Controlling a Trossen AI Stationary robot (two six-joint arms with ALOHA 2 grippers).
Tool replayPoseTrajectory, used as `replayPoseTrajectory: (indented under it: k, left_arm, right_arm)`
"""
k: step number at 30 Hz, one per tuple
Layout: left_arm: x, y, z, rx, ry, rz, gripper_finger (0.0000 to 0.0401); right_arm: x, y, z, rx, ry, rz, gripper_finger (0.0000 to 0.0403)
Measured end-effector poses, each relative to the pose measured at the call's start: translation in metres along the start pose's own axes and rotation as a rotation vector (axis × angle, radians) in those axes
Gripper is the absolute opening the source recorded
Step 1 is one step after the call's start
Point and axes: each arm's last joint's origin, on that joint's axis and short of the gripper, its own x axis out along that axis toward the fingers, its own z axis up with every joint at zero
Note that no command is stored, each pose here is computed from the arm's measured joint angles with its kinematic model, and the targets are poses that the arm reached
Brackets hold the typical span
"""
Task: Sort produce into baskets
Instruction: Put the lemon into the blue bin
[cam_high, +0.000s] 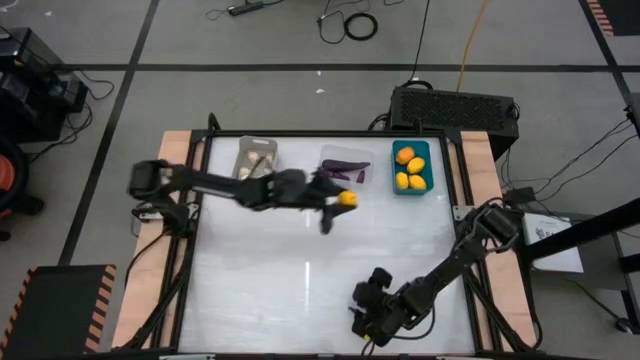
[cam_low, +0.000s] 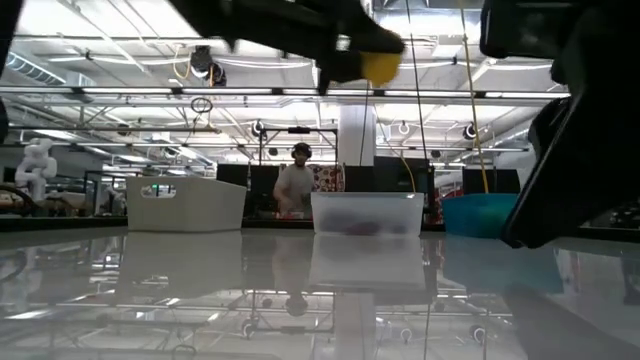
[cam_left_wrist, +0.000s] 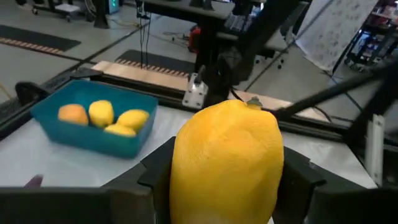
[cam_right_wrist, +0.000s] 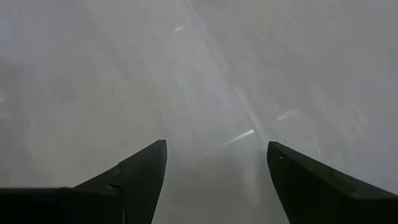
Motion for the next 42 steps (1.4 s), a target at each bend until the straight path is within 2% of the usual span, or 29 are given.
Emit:
replayPoseTrajectory:
  k: [8, 13, 20, 24, 29, 34, 39, 42]
  left_arm:
    - [0.091, 0.042, 0.006, -0.051, -0.019, -0.021, 0.0188]
    - [0.145, 0.066, -0.008, -0.178, -0.046, -0.020, 0.0189]
    - [0.199, 0.096, -0.024, -0.237, -0.117, 0.029, 0.0189]
    - [0.214, 0.110, -0.032, -0.259, -0.160, 0.089, 0.0189]
    - [0.222, 0.121, -0.042, -0.249, -0.172, 0.107, 0.0189]
    - [0.223, 0.119, -0.041, -0.189, -0.226, 0.039, 0.0189]
    - [0.225, 0.110, -0.045, -0.097, -0.185, 0.049, 0.0193]
    - [0.227, 0.104, -0.048, -0.089, -0.174, 0.049, 0.0214]
  right_arm:
    - [0.003, -0.008, 0.003, -0.010, 0.021, -0.056, 0.0270]
    - [0.000, -0.013, -0.004, -0.046, 0.055, -0.117, 0.0270]
    - [-0.005, -0.015, -0.012, -0.089, 0.070, -0.150, 0.0270]
    - [-0.006, -0.015, -0.012, -0.113, 0.062, -0.159, 0.0270]
    - [-0.006, -0.016, -0.012, -0.129, 0.061, -0.168, 0.0270]
    - [-0.006, -0.017, -0.011, -0.137, 0.045, -0.182, 0.0270]
    - [-0.006, -0.017, -0.011, -0.133, 0.026, -0.190, 0.0270]
    - [-0.006, -0.017, -0.011, -0.131, 0.025, -0.189, 0.0270]
